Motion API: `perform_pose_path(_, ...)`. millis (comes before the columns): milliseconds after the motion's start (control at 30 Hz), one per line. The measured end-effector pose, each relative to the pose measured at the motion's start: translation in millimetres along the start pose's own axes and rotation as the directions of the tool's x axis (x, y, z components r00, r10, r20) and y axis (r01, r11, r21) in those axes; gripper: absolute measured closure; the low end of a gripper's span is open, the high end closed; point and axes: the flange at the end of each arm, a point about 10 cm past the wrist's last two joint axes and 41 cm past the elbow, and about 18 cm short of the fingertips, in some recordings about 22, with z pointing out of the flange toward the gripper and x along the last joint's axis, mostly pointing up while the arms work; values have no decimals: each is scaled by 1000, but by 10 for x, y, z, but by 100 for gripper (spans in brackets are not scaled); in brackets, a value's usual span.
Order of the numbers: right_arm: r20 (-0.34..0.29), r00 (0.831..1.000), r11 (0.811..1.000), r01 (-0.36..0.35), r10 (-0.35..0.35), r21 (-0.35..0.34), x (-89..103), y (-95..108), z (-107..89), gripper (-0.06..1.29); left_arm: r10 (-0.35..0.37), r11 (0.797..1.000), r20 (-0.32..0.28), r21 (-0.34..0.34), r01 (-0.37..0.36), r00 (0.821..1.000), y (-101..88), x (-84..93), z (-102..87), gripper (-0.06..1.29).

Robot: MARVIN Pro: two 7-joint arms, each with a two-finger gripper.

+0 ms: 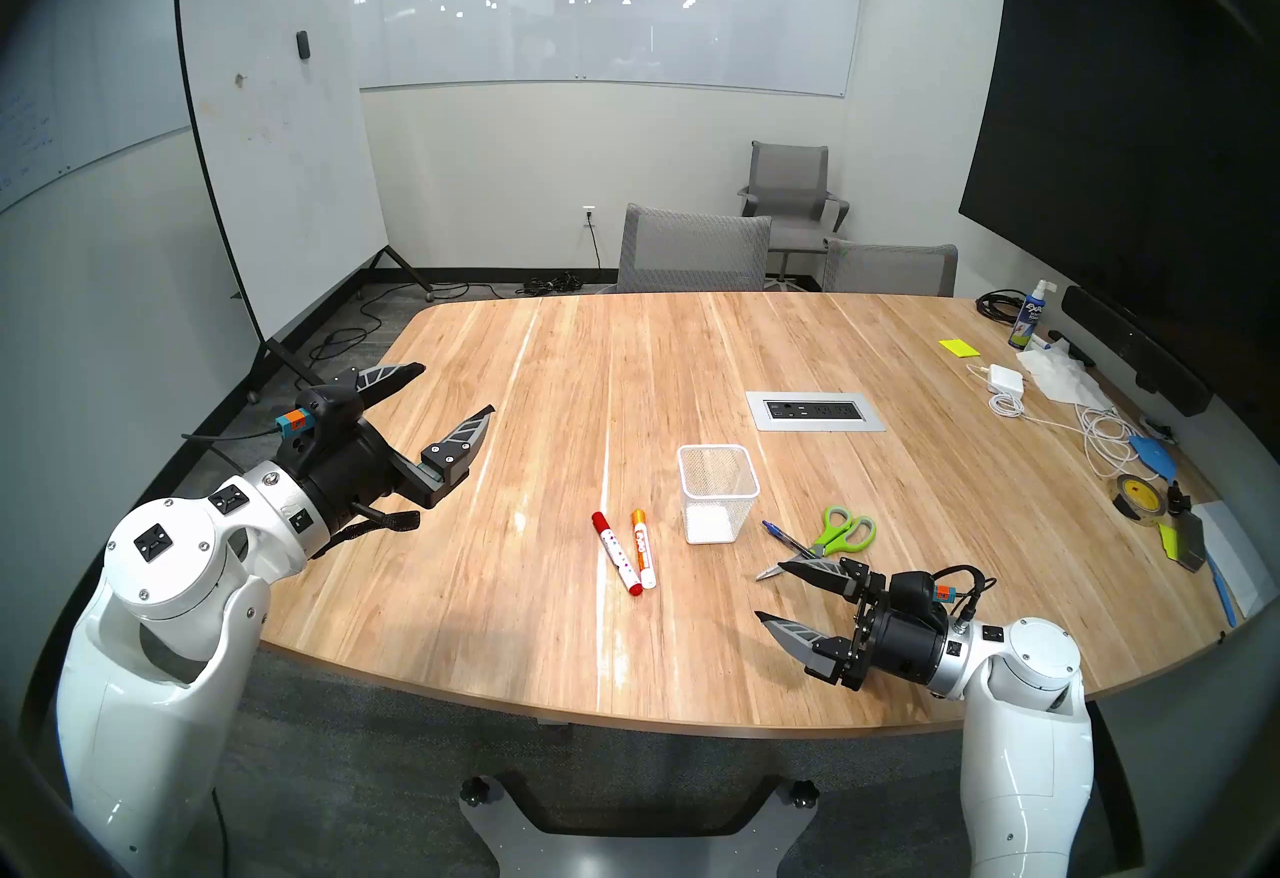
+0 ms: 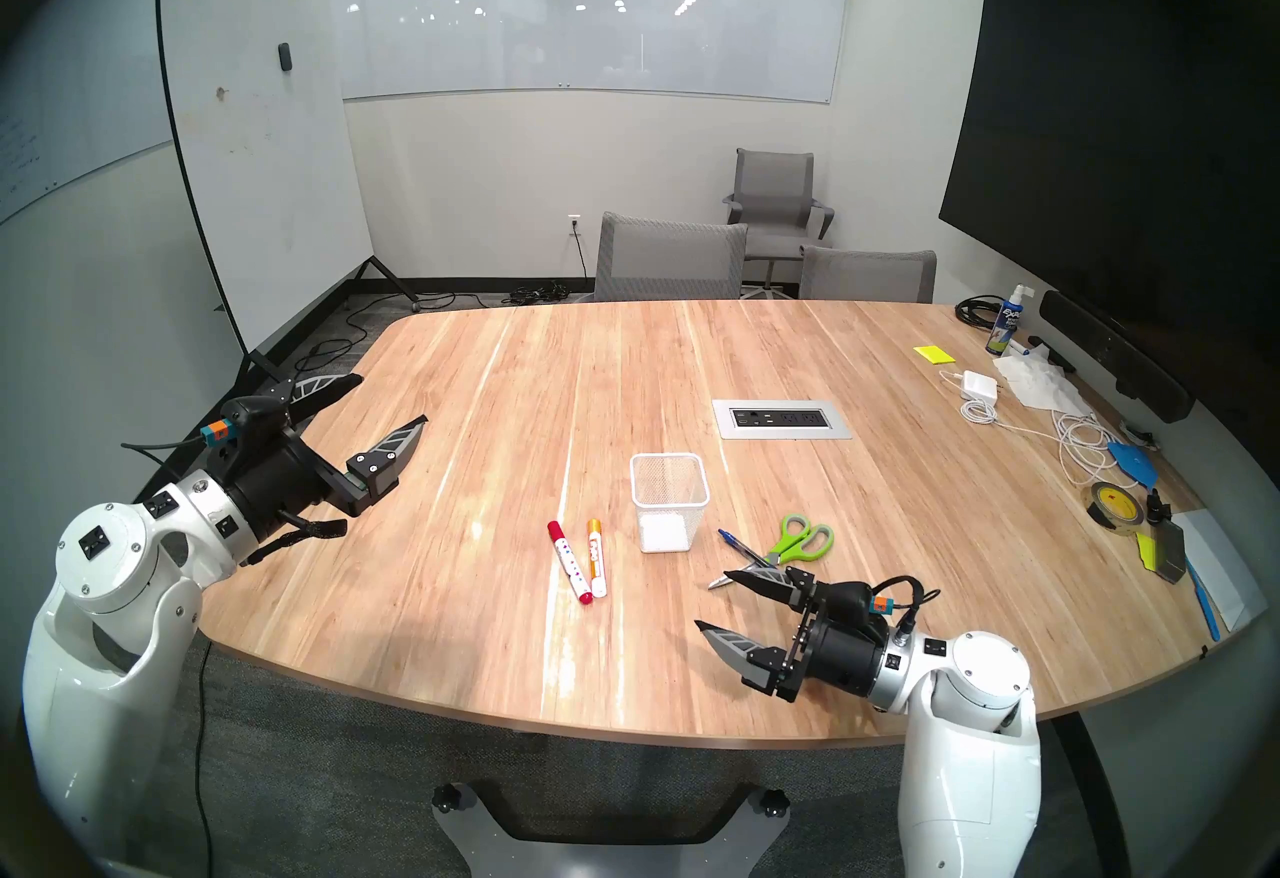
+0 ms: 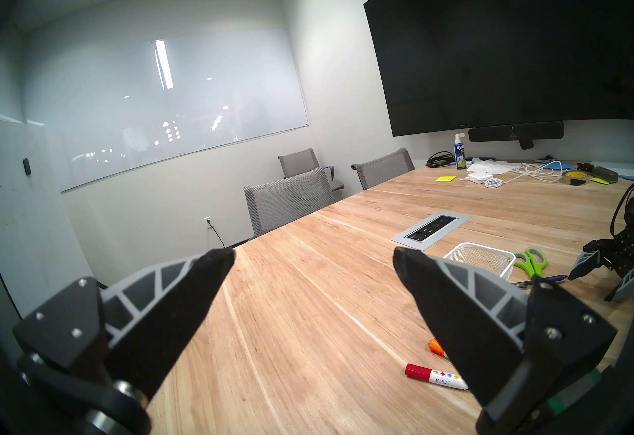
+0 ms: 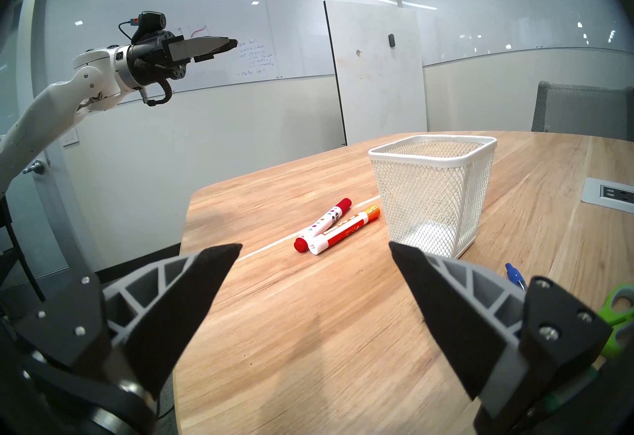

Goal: Place the pen, the marker, and the scissors into the pen holder

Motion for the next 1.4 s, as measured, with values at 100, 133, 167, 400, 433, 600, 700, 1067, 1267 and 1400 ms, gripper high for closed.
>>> perform_pose_path(100, 0, 1000, 1000, 0, 0, 0, -1, 0, 0, -1, 0, 1000, 0, 0, 0, 1000, 0, 0, 0, -2)
perform_pose_path(133, 0, 1000, 1000, 0, 0, -1, -1, 0, 0, -1, 0, 1000, 0, 0, 0, 1000, 0, -1, 0, -2)
perform_pose_path(167, 0, 1000, 1000, 0, 0, -1, -2, 0, 0, -1, 0, 1000, 0, 0, 0, 1000, 0, -1, 0, -2)
perform_pose_path(400, 0, 1000, 1000, -1, 1, -2, -3, 0, -1, -1, 0, 1000, 0, 0, 0, 1000, 0, -2, 0, -2)
perform_pose_path(433, 0, 1000, 1000, -1, 1, -2, -4, 0, 0, -1, 0, 1000, 0, 0, 0, 1000, 0, -2, 0, -2)
perform_pose_path(600, 0, 1000, 1000, -1, 1, -3, -5, 0, -1, -1, -1, 1000, 0, 0, 1, 1000, 0, -2, 0, -2)
perform_pose_path(700, 0, 1000, 1000, -1, 1, -3, -6, 0, -1, -1, -1, 1000, 0, 0, 1, 1000, 0, -2, 0, -2)
perform_pose_path(1067, 1, 1000, 1000, -2, 2, -4, -7, 0, -1, -1, -1, 1000, 0, 0, 1, 1000, 0, -3, 0, -2)
perform_pose_path(1267, 1, 1000, 1000, -2, 2, -5, -8, 0, -1, -1, -1, 1000, 0, 0, 1, 1000, 1, -4, 0, -2)
perform_pose_path(1400, 1, 1000, 1000, -2, 2, -5, -9, -1, -2, -1, -1, 1000, 0, 0, 1, 1000, 1, -4, 0, -2)
